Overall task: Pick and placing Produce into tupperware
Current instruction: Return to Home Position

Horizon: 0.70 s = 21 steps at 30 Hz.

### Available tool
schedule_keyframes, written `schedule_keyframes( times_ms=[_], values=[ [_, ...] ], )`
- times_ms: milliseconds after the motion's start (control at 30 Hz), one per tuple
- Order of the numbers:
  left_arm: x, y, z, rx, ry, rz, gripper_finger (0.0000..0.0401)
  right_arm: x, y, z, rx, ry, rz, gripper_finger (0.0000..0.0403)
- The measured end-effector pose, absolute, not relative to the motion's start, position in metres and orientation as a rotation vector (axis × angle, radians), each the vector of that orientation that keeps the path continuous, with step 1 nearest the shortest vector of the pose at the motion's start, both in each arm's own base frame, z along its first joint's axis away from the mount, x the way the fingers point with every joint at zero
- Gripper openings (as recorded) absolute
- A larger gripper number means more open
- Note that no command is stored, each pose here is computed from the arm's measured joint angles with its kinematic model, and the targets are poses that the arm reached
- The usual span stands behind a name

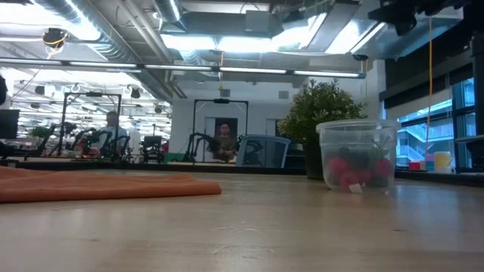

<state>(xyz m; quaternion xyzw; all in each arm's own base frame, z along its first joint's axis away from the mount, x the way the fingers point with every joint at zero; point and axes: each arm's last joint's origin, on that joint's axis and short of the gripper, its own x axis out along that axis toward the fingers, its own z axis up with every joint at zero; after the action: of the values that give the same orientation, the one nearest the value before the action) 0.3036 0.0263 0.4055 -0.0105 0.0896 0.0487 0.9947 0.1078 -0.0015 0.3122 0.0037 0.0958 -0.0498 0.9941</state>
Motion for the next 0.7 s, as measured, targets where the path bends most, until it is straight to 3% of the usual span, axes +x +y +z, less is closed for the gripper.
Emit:
schedule_keyframes(
  times_ms=[133, 333, 700],
  values=[
    [0.256, 0.020, 0.394, -0.014, 0.063, 0.116, 0.0144, 0.091, -0.002, 0.319, -0.002, 0.114, -0.104, 0.0237],
    [0.203, 0.018, 0.342, -0.041, -0.057, 0.133, 0.0144, 0.077, -0.007, 0.315, -0.004, 0.060, -0.264, 0.0237],
    [0.138, 0.021, 0.267, -0.176, -0.148, 0.190, 0.0144, 0.075, -0.008, 0.278, 0.053, -0.005, -0.305, 0.0237]
  ],
)
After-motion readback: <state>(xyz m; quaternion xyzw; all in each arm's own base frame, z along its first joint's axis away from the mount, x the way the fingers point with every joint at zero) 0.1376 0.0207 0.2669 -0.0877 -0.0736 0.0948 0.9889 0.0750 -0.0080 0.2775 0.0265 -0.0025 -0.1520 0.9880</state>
